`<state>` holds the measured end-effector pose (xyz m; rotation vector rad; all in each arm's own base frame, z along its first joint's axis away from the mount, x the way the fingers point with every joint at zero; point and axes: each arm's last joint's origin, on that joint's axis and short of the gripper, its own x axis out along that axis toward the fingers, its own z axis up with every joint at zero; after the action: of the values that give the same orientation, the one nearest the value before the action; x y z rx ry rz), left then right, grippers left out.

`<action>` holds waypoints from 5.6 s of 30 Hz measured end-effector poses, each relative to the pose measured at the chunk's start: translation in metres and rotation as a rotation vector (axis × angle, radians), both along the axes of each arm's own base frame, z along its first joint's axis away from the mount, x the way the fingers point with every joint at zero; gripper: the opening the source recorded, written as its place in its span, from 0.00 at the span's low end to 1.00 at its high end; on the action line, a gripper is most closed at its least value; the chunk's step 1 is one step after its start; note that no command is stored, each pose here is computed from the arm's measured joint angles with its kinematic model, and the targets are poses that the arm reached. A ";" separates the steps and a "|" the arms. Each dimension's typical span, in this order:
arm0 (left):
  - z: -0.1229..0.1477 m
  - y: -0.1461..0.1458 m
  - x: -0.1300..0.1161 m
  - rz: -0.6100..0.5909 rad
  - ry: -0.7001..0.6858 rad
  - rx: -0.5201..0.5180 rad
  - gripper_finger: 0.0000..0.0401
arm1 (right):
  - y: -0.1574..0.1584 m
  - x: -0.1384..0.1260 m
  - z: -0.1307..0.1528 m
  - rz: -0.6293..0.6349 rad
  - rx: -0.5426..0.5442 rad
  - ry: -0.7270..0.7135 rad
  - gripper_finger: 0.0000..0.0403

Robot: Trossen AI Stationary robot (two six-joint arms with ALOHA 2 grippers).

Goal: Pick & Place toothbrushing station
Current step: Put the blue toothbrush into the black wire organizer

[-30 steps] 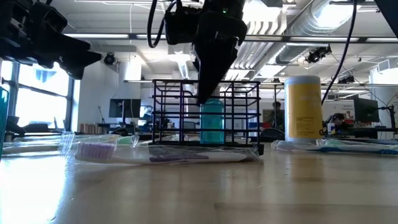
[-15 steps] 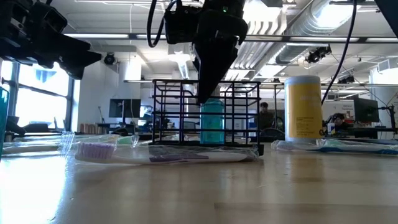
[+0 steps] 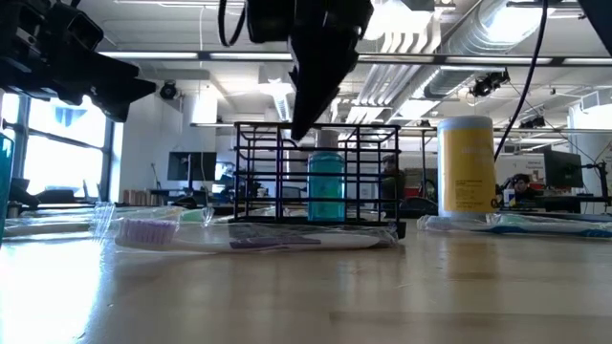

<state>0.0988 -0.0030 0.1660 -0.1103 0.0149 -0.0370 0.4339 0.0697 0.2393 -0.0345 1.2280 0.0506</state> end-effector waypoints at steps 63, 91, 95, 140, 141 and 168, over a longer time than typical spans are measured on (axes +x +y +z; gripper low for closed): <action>0.000 0.000 0.000 -0.004 0.003 -0.081 0.45 | -0.095 -0.180 0.007 -0.562 -0.099 0.153 0.47; 0.000 0.000 0.000 -0.003 0.003 -0.079 0.45 | -0.085 -0.182 -0.070 -0.506 0.026 0.049 0.47; 0.000 0.000 0.000 -0.003 0.003 -0.079 0.45 | -0.081 -0.185 -0.075 -0.493 0.018 0.059 0.47; -0.005 0.000 0.004 0.005 0.062 -0.105 0.45 | -0.079 -0.146 -0.090 -0.445 -0.141 0.172 0.02; -0.005 0.000 0.004 0.006 0.062 -0.104 0.45 | -0.076 -0.142 -0.082 -0.439 -0.170 0.153 0.02; -0.005 0.000 0.004 0.002 0.061 -0.073 0.45 | 0.035 -0.164 0.092 -0.324 -0.585 -0.501 0.01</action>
<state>0.1023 -0.0031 0.1613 -0.1842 0.0741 -0.0319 0.2694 0.1046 0.3315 -0.3374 0.7005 -0.5705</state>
